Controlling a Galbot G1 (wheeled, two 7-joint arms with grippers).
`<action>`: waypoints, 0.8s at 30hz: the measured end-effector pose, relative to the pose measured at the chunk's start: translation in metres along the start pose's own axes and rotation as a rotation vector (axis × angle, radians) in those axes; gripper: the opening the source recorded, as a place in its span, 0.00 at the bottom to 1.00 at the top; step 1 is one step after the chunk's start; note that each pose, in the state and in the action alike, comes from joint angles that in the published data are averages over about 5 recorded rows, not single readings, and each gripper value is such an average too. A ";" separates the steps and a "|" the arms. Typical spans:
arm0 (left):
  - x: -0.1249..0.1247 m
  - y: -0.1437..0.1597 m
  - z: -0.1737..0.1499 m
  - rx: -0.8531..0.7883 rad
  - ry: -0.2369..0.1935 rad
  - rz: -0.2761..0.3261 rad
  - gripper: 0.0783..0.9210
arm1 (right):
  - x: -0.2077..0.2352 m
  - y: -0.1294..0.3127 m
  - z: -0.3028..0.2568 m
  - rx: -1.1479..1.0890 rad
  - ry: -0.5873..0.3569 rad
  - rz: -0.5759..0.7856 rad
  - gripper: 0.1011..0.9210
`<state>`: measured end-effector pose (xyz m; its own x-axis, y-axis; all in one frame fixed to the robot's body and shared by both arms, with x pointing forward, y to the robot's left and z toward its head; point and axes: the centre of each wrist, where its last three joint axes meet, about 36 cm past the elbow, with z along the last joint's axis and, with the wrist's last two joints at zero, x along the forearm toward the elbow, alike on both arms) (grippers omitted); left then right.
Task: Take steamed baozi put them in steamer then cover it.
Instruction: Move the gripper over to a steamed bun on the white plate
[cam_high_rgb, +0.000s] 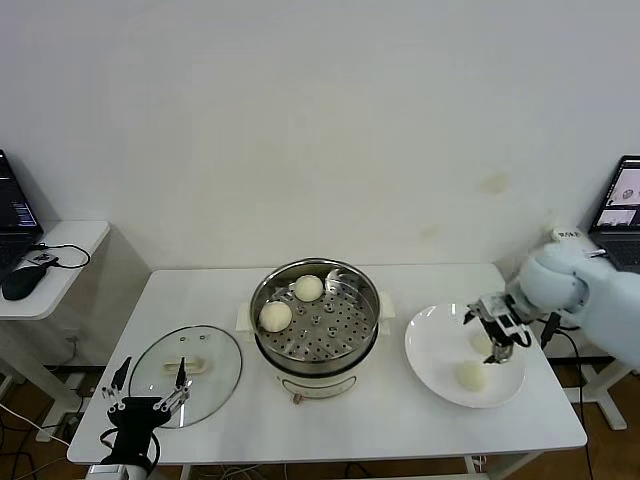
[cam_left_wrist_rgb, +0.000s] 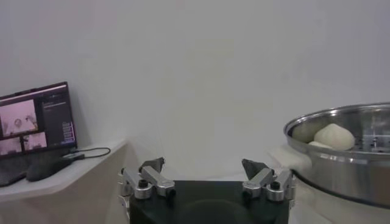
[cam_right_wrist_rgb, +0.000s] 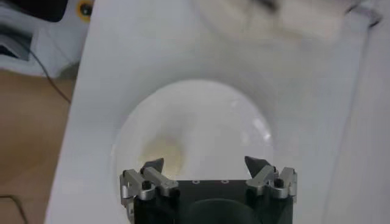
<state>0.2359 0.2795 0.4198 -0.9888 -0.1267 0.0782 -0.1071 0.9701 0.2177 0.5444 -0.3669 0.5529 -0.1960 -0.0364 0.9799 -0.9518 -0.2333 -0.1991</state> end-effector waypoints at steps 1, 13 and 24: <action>0.000 0.000 0.000 0.000 0.001 0.000 0.88 | -0.004 0.003 0.002 -0.002 0.005 -0.002 0.88; -0.001 0.002 0.004 -0.005 0.008 -0.011 0.88 | -0.051 0.018 0.014 -0.026 0.037 -0.022 0.88; -0.004 0.004 0.007 -0.007 0.013 -0.016 0.88 | -0.083 0.018 0.015 -0.055 0.030 -0.020 0.87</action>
<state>0.2386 0.2851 0.4136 -0.9856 -0.1451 0.0870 -0.1224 0.9665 0.2254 0.5467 -0.3828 0.4680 -0.1833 -0.0031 0.9831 -0.9669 -0.1802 -0.1809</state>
